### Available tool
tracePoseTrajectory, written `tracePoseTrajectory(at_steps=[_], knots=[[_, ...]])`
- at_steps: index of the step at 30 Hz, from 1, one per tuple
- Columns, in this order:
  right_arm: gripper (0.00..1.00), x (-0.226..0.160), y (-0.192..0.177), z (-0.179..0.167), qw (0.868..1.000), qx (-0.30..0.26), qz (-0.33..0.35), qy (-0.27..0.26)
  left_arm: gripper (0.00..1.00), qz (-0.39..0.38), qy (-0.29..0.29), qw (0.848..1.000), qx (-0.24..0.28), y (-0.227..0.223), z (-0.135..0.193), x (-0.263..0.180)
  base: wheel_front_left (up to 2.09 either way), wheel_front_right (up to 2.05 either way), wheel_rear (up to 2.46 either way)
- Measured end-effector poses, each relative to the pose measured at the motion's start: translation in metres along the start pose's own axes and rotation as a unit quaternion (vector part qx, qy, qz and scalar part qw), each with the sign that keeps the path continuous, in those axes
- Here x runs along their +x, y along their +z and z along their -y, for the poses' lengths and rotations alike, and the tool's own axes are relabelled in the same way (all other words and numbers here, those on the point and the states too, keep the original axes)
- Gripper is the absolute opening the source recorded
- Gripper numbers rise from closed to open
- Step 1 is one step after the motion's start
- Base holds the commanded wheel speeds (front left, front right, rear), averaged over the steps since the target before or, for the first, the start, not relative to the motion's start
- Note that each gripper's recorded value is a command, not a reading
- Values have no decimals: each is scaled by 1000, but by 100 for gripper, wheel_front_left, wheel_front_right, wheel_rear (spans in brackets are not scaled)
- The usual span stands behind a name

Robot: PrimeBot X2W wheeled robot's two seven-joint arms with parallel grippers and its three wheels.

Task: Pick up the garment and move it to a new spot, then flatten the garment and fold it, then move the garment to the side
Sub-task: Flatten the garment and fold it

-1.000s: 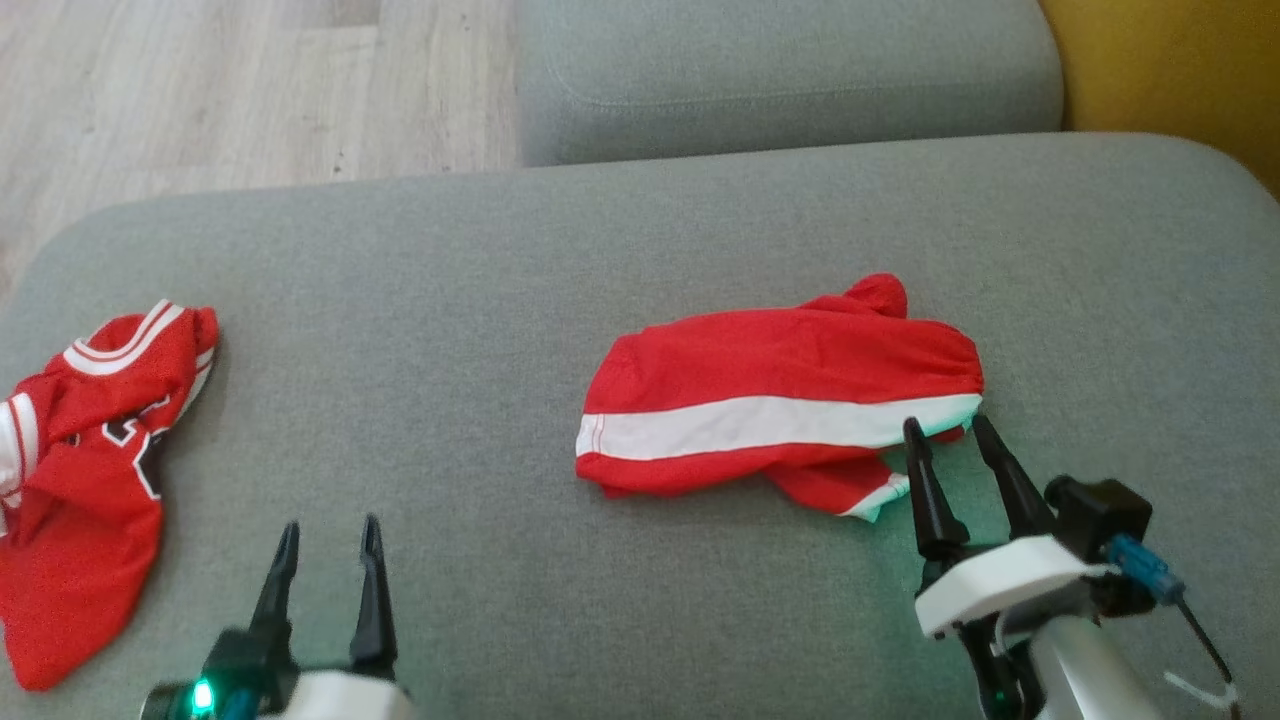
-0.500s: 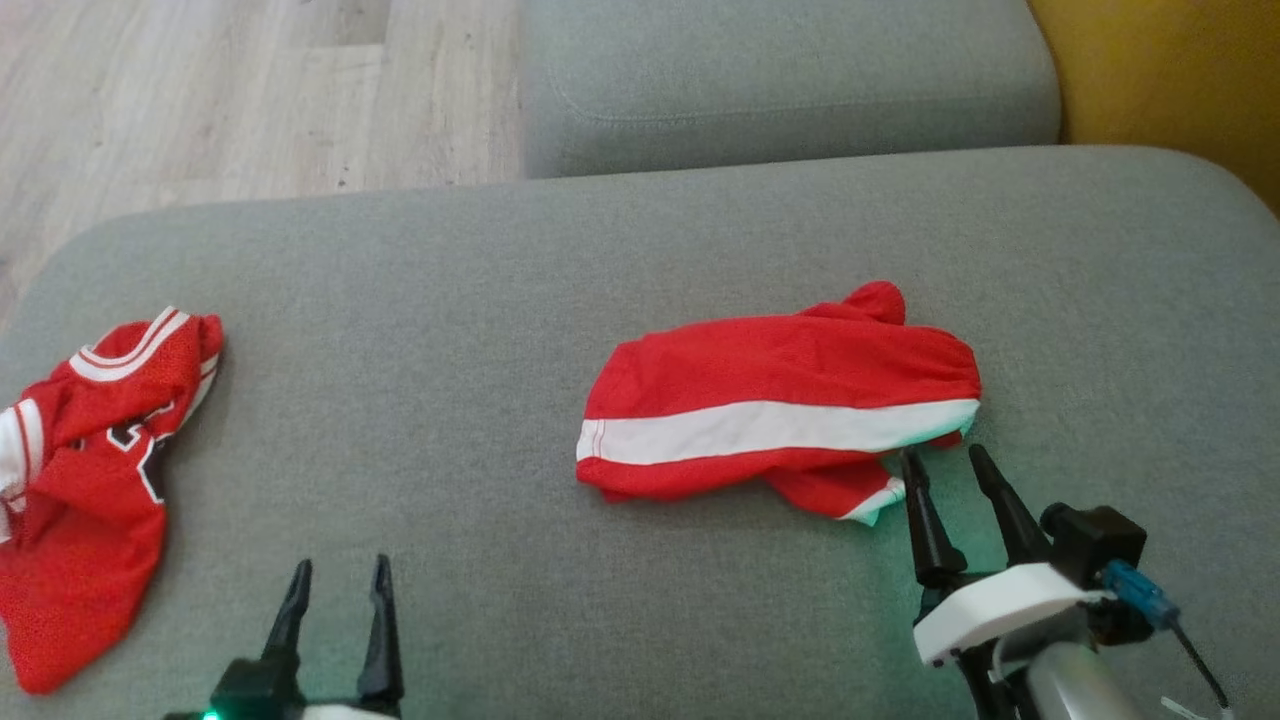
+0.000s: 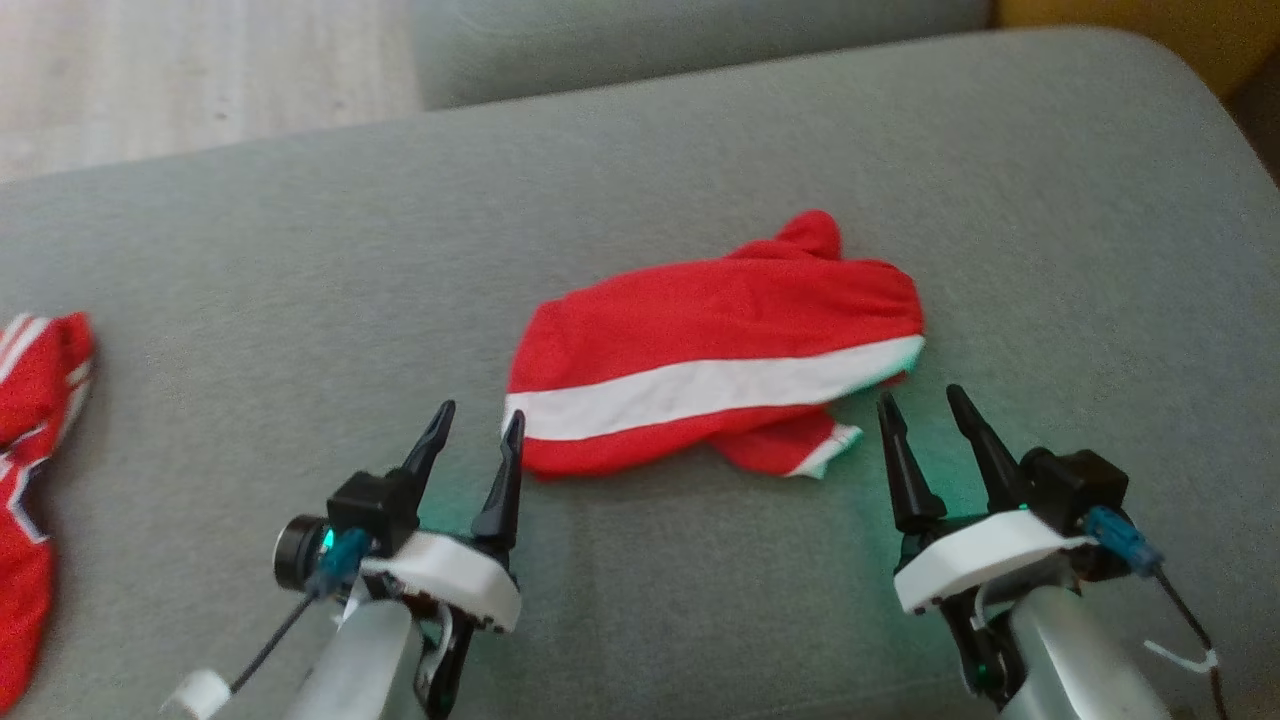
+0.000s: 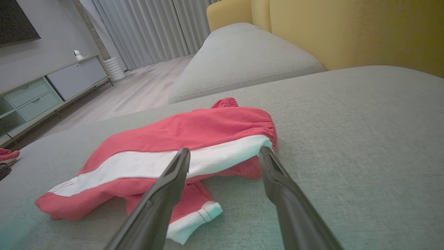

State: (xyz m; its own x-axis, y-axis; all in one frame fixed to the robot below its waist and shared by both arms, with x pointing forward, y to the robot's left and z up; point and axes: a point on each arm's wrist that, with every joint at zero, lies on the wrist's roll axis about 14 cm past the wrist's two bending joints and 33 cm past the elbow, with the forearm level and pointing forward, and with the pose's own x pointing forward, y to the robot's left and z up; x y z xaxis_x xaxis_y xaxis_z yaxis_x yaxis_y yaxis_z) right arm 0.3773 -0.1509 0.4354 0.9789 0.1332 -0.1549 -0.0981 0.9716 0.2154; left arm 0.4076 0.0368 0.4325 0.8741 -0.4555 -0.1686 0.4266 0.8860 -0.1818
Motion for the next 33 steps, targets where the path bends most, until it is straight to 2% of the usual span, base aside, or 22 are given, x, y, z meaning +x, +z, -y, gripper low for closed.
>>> tracePoseTrajectory(at_steps=[4,8,13,14,15,16,20,27,33], knots=[[100,-4,-4,16,1000,-1,-6,-24,100,-48,-14,999,-21,-25,7,20,0,0,0],[100,-8,-9,29,999,-1,-14,-44,100,-87,-23,996,-20,-47,10,33,0,0,0],[100,-7,-8,38,998,-1,-13,-56,100,-109,-27,993,-32,-61,12,39,0,0,0],[100,-6,-7,38,998,-2,-12,-55,77,-110,-28,993,-34,-62,13,39,0,0,0],[100,-5,-7,37,998,-2,-11,-54,28,-111,-28,993,-36,-62,13,39,0,0,0],[100,-4,-7,36,999,-2,-11,-53,0,-111,-28,993,-37,-62,13,39,0,0,0],[100,0,-7,32,999,-1,-10,-46,0,-108,-24,993,-41,-59,10,38,0,0,0],[100,8,-4,24,999,1,-6,-32,0,-37,27,998,-42,-19,-13,37,0,0,0],[100,16,-10,10,1000,1,-15,-12,0,-45,71,995,-44,-34,-38,8,0,0,0]])
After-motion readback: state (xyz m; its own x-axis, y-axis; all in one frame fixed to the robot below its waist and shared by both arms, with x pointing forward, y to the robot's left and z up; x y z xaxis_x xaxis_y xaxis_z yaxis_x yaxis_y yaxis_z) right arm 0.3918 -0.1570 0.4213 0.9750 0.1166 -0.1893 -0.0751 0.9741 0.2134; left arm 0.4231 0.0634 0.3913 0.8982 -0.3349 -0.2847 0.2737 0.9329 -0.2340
